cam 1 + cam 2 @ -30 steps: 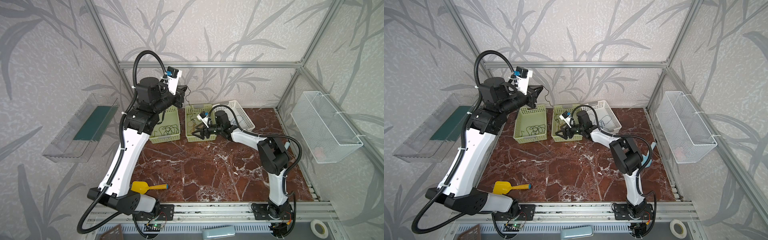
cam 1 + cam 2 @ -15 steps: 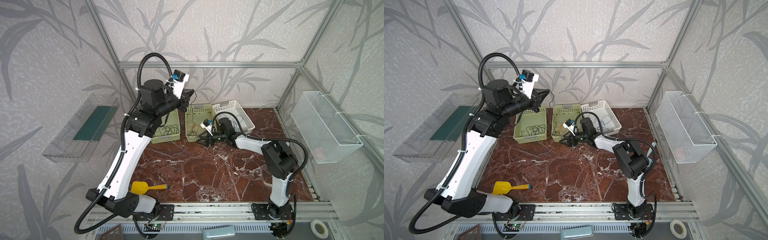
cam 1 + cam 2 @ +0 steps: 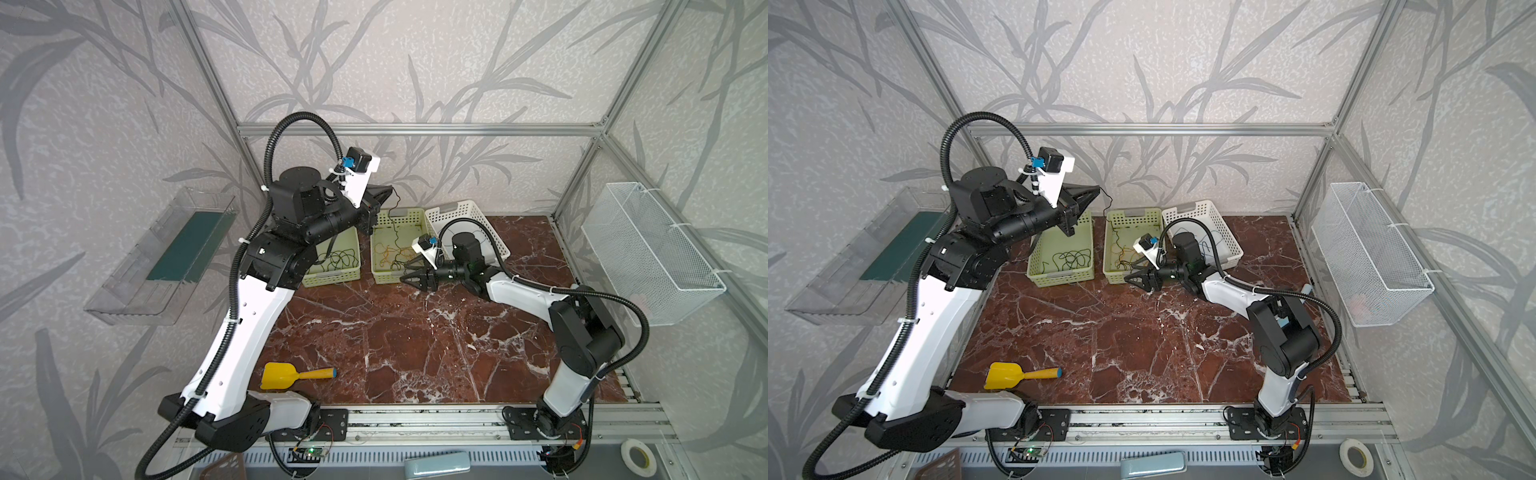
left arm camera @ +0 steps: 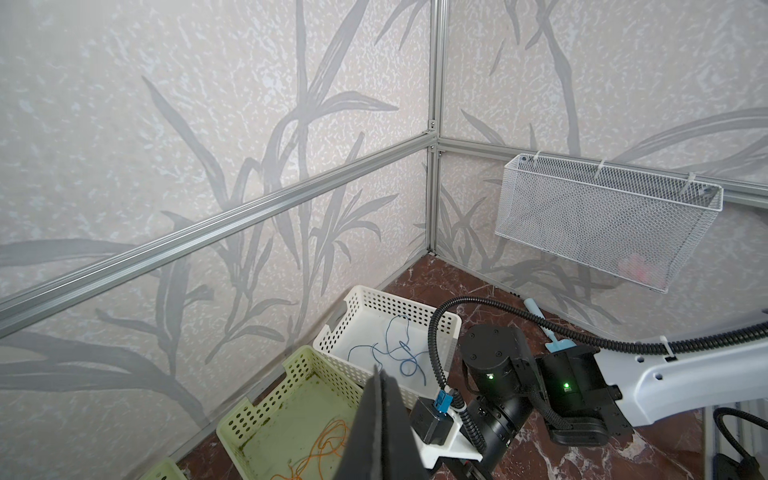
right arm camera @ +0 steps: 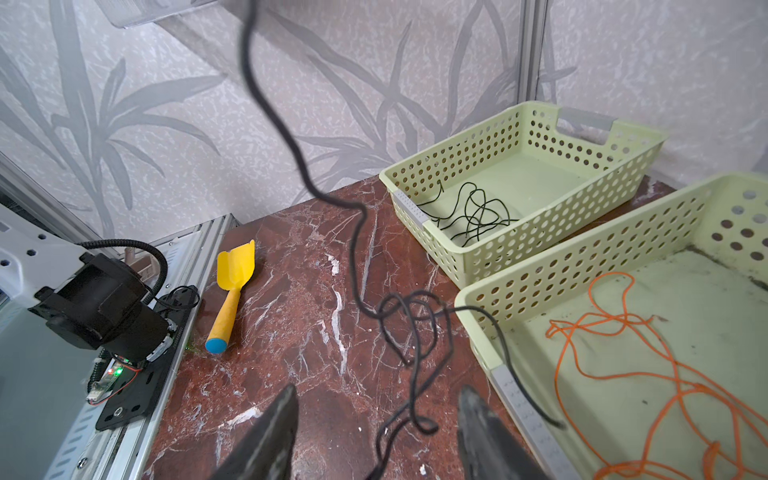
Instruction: Untangle the cables
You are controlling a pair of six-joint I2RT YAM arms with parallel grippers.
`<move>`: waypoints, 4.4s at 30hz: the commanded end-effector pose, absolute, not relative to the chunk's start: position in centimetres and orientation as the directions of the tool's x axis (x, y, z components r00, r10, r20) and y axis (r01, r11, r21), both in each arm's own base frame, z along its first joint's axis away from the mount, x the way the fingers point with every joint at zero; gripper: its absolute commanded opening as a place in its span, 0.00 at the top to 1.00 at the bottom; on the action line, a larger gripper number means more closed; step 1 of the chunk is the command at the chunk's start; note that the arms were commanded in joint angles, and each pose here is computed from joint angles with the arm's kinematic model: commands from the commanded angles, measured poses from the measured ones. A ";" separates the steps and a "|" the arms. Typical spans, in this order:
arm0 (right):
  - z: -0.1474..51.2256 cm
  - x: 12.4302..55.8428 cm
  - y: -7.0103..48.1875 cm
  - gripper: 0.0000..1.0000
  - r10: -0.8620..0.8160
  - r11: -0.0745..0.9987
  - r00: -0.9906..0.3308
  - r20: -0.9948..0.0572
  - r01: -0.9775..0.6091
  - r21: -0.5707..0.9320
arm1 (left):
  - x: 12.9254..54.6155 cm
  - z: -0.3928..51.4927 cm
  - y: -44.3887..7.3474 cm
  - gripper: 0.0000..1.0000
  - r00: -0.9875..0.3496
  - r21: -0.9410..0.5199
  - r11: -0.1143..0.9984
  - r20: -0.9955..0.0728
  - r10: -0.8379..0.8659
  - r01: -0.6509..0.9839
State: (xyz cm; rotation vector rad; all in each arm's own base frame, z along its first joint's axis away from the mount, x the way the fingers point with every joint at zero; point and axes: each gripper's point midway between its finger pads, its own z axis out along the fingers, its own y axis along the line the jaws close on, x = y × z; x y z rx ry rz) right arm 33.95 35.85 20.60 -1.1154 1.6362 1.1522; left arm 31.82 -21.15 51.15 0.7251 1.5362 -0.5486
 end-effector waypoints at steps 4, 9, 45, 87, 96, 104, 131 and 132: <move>22.6 32.1 35.2 0.40 -0.193 0.141 -0.242 -0.951 -0.966 0.217 | 30.2 51.1 -21.5 1.00 0.008 0.098 0.646 -0.990 0.142 0.757; 22.5 32.1 35.2 0.43 -0.185 0.150 -0.271 -0.945 -0.958 0.245 | 29.9 51.0 -21.7 1.00 0.011 0.103 0.635 -0.989 0.146 0.766; 18.6 34.6 34.2 1.00 -0.119 0.270 -0.463 -0.878 -0.866 0.420 | 30.3 52.4 -18.7 1.00 0.069 0.240 0.742 -0.965 0.254 0.626; 21.1 40.3 43.3 1.00 -0.142 0.368 -0.482 -0.865 -0.836 0.406 | 41.2 45.9 -2.2 1.00 -0.207 0.114 0.983 -0.968 0.142 0.142; 19.8 45.0 55.0 1.00 -0.131 0.229 -0.433 -0.892 -0.888 0.398 | 44.1 37.6 2.2 1.00 -0.342 0.118 0.993 -0.933 0.111 0.001; 14.1 48.1 57.8 1.00 -0.067 0.339 -0.424 -0.903 -0.861 0.380 | 46.9 30.4 3.7 1.00 -0.424 0.060 0.997 -0.905 0.037 -0.040; 26.2 43.7 45.9 0.01 -0.106 0.506 -0.251 -0.962 -0.847 0.165 | 52.9 23.2 2.9 0.01 -0.521 -0.228 0.973 -0.834 -0.183 0.023; 25.9 43.5 44.3 0.01 -0.106 0.536 -0.260 -0.960 -0.828 0.165 | 52.2 23.2 2.3 0.01 -0.513 -0.222 0.974 -0.841 -0.172 0.036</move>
